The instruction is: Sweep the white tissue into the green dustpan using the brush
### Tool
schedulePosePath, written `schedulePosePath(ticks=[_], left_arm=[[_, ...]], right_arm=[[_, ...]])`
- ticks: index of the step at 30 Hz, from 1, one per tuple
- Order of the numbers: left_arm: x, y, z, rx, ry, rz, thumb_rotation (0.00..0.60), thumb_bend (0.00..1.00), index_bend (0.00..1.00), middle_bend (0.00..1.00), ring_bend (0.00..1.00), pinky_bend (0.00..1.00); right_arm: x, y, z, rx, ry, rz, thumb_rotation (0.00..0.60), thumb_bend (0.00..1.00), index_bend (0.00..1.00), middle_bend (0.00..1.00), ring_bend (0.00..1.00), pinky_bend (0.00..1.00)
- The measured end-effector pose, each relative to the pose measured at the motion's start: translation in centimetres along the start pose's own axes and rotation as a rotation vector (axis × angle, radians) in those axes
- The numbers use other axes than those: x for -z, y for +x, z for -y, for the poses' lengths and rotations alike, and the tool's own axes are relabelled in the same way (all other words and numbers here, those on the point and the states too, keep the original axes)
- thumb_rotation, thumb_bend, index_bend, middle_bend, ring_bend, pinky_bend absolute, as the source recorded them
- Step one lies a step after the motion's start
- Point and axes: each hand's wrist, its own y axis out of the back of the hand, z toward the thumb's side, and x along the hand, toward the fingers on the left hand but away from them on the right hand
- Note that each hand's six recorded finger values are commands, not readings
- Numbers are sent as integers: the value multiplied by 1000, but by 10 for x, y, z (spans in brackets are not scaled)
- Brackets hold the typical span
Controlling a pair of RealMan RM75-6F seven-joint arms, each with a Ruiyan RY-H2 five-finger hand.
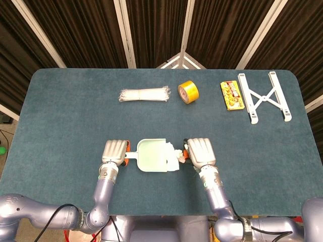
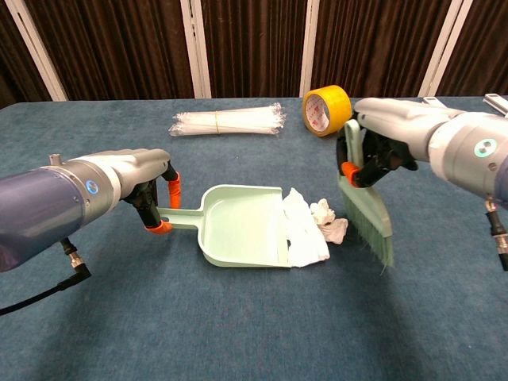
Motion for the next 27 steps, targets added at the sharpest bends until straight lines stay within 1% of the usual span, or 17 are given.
schedulePosePath(ticks=[5,9,13,17,22,27], left_arm=[[-3,0,1,2,0,3,600,726,787,1000,1000,1000],[-4,-1,2,1,6,7,600,726,788,1000,1000,1000],[-3,-1,2,1,7,5,600,727,788,1000,1000,1000],[-2,-1,1,-1,6,2,600,726,788,1000,1000,1000],[0,-1,2,-1,5,0,600,726,788,1000,1000,1000],[1,-1,1,0,4,1,600,727,788,1000,1000,1000]], right_arm=[[-20,5,5,-20,-29,-33,600,1000,784,887,931,835],[-34,7,4,-20,-59,-56,600,1000,785,887,931,835],[-45,8,-2,-17,-109,-78,600,1000,784,887,931,835],[-52,9,-12,10,-136,-100,600,1000,785,887,931,835],[-46,4,-26,54,-148,-86,600,1000,784,887,931,835],[-20,-8,-41,135,-63,-29,600,1000,784,886,931,835]])
